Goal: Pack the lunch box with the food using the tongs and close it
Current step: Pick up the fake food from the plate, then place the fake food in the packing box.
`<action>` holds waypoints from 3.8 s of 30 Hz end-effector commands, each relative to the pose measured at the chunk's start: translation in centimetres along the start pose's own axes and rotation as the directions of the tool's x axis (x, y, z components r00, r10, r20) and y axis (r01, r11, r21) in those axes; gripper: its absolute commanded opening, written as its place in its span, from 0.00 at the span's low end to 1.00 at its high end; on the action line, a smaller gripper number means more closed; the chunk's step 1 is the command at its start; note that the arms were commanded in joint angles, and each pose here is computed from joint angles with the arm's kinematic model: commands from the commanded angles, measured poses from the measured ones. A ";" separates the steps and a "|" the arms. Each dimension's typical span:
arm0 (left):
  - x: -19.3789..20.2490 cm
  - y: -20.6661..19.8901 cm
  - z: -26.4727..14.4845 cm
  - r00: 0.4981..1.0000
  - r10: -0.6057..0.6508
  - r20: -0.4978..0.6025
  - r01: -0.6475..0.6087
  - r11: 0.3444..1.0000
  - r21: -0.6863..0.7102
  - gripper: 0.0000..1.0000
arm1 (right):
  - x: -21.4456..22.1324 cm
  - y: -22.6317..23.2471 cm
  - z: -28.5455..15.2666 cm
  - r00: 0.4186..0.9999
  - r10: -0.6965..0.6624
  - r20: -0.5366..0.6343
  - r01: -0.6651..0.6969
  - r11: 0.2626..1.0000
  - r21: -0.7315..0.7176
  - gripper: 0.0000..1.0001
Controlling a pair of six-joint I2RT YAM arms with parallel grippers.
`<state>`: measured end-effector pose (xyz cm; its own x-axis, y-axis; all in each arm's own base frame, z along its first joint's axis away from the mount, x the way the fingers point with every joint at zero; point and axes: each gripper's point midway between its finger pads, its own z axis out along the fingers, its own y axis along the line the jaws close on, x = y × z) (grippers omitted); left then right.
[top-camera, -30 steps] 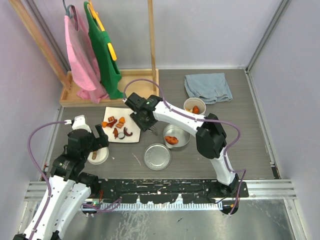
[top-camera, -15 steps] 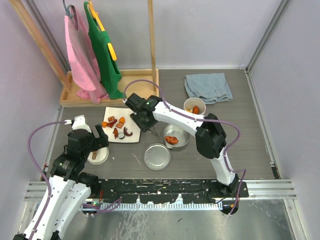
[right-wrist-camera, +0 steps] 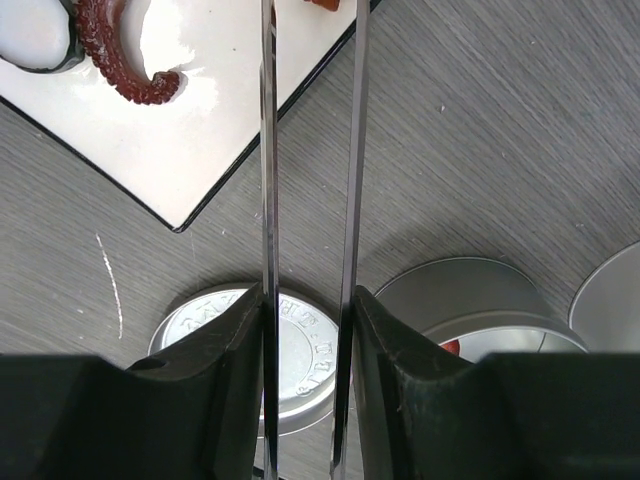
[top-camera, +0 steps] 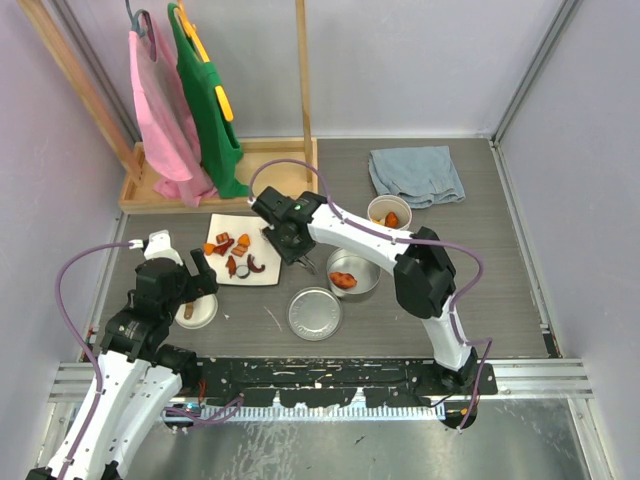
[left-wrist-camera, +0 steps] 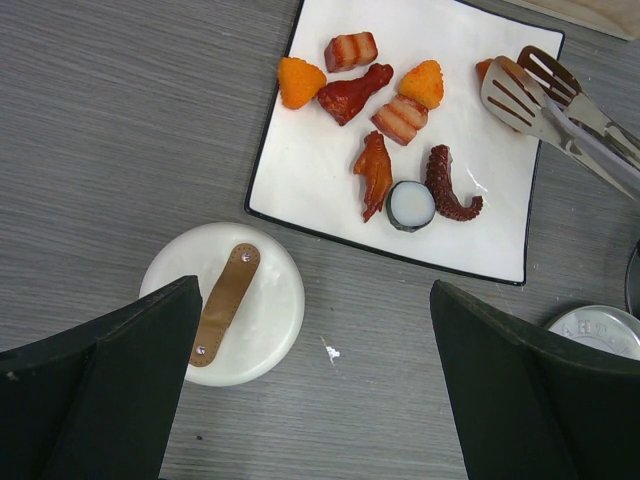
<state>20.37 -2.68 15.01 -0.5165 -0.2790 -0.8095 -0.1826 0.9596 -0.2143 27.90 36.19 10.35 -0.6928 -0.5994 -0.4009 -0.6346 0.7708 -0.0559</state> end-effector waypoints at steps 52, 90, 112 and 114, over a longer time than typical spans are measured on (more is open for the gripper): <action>-1.4 -0.5 -0.2 0.999 -0.019 0.045 0.018 1.000 0.018 0.98 | 13.6 -9.0 -16.7 0.917 0.360 0.170 -0.365 0.931 -0.004 0.39; -1.3 -0.5 0.0 0.999 -0.017 0.034 0.017 1.000 0.015 0.98 | 16.0 -7.4 -10.4 0.945 0.327 0.012 -0.327 0.945 -0.003 0.41; -1.3 -0.5 -0.1 0.999 -0.018 0.036 0.017 1.000 0.015 0.98 | 16.1 -7.3 -10.3 0.940 0.341 0.025 -0.341 0.940 -0.010 0.45; -1.3 -0.5 -0.1 0.999 -0.019 0.036 0.018 1.000 0.015 0.98 | 15.9 -7.4 -10.5 0.938 0.344 0.033 -0.344 0.939 -0.012 0.47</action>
<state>20.40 -2.67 14.85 -0.5229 -0.2780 -0.8058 -0.1852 0.9598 -0.2110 17.05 18.02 12.63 -0.8779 -0.3175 -0.3583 -0.3662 0.9275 0.0753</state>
